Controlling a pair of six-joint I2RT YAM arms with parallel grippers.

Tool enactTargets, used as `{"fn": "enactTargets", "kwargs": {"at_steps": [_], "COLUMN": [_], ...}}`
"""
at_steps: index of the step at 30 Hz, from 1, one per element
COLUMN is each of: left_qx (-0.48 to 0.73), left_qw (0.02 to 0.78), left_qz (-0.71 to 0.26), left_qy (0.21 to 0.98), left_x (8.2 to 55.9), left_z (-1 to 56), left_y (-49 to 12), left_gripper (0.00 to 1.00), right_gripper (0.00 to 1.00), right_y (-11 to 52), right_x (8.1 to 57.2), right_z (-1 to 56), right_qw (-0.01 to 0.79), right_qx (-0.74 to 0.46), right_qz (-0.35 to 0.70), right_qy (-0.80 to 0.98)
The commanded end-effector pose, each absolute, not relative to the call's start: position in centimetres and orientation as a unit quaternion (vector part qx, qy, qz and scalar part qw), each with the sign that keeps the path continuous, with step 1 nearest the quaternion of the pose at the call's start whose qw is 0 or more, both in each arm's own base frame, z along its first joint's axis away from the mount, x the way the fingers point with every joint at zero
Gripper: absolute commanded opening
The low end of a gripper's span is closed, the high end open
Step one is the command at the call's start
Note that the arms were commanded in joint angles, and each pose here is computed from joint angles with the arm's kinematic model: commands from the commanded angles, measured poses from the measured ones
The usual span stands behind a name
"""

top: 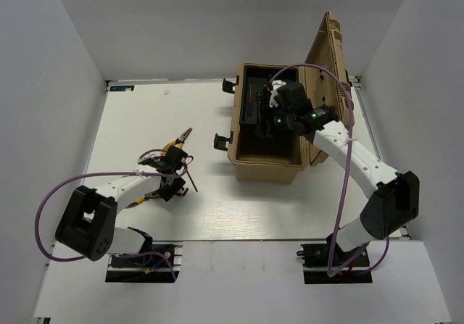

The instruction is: Sort the tools into containers

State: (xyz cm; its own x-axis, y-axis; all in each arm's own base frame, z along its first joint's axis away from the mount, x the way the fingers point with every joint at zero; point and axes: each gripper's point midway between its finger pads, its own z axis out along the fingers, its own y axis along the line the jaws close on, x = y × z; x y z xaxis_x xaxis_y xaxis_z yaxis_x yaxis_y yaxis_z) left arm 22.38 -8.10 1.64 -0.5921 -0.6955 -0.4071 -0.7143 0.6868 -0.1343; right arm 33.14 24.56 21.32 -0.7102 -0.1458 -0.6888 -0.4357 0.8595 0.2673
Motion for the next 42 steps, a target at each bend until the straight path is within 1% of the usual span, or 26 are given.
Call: {"fn": "enactTargets", "kwargs": {"at_steps": [1,4,6,9,13,14,15,16,19,22,23,24,26,27,29,30,31,34,39,42], "left_qx": [-0.409,-0.409,-0.409,-0.419,-0.414,-0.413,-0.412,-0.412,-0.409,-0.407,-0.408,-0.409,-0.404,-0.400,-0.397,-0.393,-0.395,-0.383,-0.358,-0.315], "left_qw": [0.201,0.180,0.173,0.173,0.157,0.154,0.151,0.150,0.138,0.131,0.135,0.139,0.137,0.145,0.161,0.167,0.184,0.210,0.277,0.314], "left_qz": [0.063,0.080,0.079,0.078,0.104,0.108,0.112,0.113,0.127,0.135,0.131,0.127,0.121,0.111,0.102,0.102,0.092,0.083,0.030,-0.002], "left_qy": [0.888,0.891,0.893,0.888,0.891,0.891,0.892,0.892,0.893,0.894,0.893,0.893,0.896,0.898,0.898,0.899,0.895,0.896,0.891,0.895], "left_x": [21.8,20.5,19.9,19.6,18.8,18.7,18.6,18.8,18.5,18.0,18.3,18.4,18.4,19.1,20.1,20.3,21.2,22.1,24.7,26.7], "left_z": [1.6,0.8,0.5,0.4,-0.4,-0.5,-0.7,-0.8,-1.1,-1.5,-1.6,-1.4,-1.2,-0.7,0.7,1.2,2.3,4.4,9.6,12.7], "left_y": [-7.2,-6.8,-6.7,-6.6,-6.1,-6.0,-6.0,-6.0,-5.9,-5.7,-5.8,-5.8,-6.0,-6.4,-6.9,-6.8,-7.0,-6.8,-7.6,-8.5], "left_gripper": [0.53,0.52,0.52,0.52,0.52,0.50,0.50,0.47,0.36,0.30,0.30,0.26,0.22,0.17,0.11,0.04,0.01,0.00,0.00,0.00], "right_gripper": [0.61,0.61,0.61,0.61,0.61,0.61,0.61,0.62,0.62,0.62,0.62,0.62,0.62,0.62,0.62,0.62,0.62,0.62,0.62,0.62], "right_y": [24.2,23.7,23.6,23.4,23.9,24.0,24.2,25.0,25.6,25.8,25.9,25.7,25.7,25.8,25.8,25.9,26.0,26.2,26.4,26.4], "right_x": [33.2,32.5,31.9,31.4,29.7,29.4,28.8,27.5,26.4,25.9,25.7,25.7,25.6,25.5,25.5,25.3,25.1,24.8,24.6,24.6], "right_z": [24.4,24.7,24.3,25.2,27.9,28.7,29.0,29.5,30.1,30.4,30.5,30.6,30.9,31.0,31.1,30.9,31.1,31.0,30.8,30.6], "right_qw": [0.392,0.396,0.389,0.395,0.403,0.405,0.406,0.390,0.383,0.379,0.378,0.379,0.380,0.379,0.378,0.375,0.375,0.369,0.360,0.355], "right_qx": [-0.158,-0.152,-0.151,-0.153,-0.190,-0.198,-0.226,-0.247,-0.275,-0.283,-0.284,-0.283,-0.286,-0.287,-0.289,-0.292,-0.300,-0.312,-0.328,-0.329], "right_qz": [0.237,0.247,0.256,0.271,0.307,0.318,0.321,0.353,0.379,0.389,0.391,0.391,0.393,0.395,0.398,0.400,0.405,0.411,0.413,0.412], "right_qy": [0.875,0.871,0.872,0.864,0.841,0.834,0.825,0.813,0.796,0.790,0.790,0.790,0.787,0.786,0.784,0.784,0.778,0.773,0.770,0.772]}}
